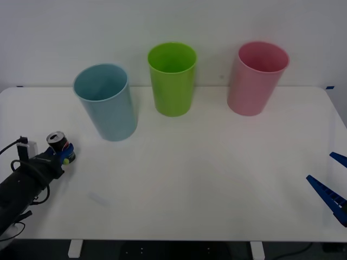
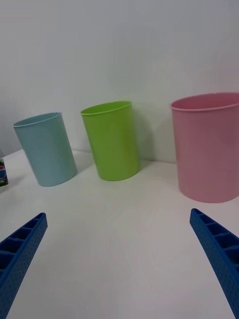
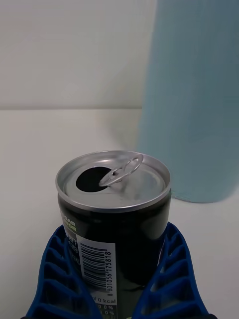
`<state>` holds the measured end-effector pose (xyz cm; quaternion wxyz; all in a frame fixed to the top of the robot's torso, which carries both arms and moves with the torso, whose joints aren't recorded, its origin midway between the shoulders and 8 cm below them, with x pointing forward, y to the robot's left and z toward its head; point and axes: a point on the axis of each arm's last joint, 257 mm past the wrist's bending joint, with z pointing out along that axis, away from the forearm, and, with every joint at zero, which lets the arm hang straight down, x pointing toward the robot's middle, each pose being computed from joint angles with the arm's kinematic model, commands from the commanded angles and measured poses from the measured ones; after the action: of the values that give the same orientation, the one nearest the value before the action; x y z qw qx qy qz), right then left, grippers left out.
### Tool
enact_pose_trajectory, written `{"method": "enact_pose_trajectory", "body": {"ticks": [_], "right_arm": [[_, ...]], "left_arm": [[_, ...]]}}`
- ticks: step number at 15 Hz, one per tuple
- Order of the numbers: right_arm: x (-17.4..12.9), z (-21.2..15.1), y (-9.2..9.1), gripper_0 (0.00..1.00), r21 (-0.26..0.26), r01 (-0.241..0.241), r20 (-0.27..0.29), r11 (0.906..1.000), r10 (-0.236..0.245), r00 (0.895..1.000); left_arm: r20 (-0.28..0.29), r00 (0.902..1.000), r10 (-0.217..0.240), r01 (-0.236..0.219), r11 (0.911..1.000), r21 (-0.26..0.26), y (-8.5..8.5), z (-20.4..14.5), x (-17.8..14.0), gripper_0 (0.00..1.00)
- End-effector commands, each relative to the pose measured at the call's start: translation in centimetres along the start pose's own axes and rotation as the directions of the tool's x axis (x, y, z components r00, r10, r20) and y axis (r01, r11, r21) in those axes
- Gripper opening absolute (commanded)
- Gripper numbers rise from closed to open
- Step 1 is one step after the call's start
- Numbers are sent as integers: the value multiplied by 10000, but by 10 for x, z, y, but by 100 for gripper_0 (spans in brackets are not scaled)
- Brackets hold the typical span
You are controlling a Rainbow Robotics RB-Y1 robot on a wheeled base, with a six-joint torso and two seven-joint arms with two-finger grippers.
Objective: Grasp the object on the table and drop it into the matching bin: aluminum can to the light blue bin, PET bottle to the pink bin.
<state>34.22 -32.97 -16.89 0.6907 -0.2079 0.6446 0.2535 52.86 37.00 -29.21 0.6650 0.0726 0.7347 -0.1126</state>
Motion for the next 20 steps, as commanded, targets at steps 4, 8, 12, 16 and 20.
{"method": "enact_pose_trajectory", "body": {"ticks": [4, 8, 12, 16, 20], "right_arm": [[0, 0, 0, 100, 0, 0, 0, 10000, 0, 10000], [0, 0, 0, 100, 0, 0, 0, 10000, 0, 10000], [0, 0, 0, 100, 0, 0, 0, 10000, 0, 10000], [0, 0, 0, 100, 0, 0, 0, 10000, 0, 10000], [0, 0, 0, 100, 0, 0, 0, 10000, 0, 10000]], "left_arm": [[696, 9975, 97, -133, 9986, 507, -5, -4, -40, 0], [1215, 9911, -542, 415, 9936, 1052, -16, -16, -76, 0], [1686, 9806, -1003, 757, 9863, 1467, -24, -28, -109, 0], [2232, 9682, -1130, 732, 9810, 1794, -32, -30, -139, 0], [2617, 9564, -1296, 766, 9761, 2035, -35, -32, -167, 0]]}}
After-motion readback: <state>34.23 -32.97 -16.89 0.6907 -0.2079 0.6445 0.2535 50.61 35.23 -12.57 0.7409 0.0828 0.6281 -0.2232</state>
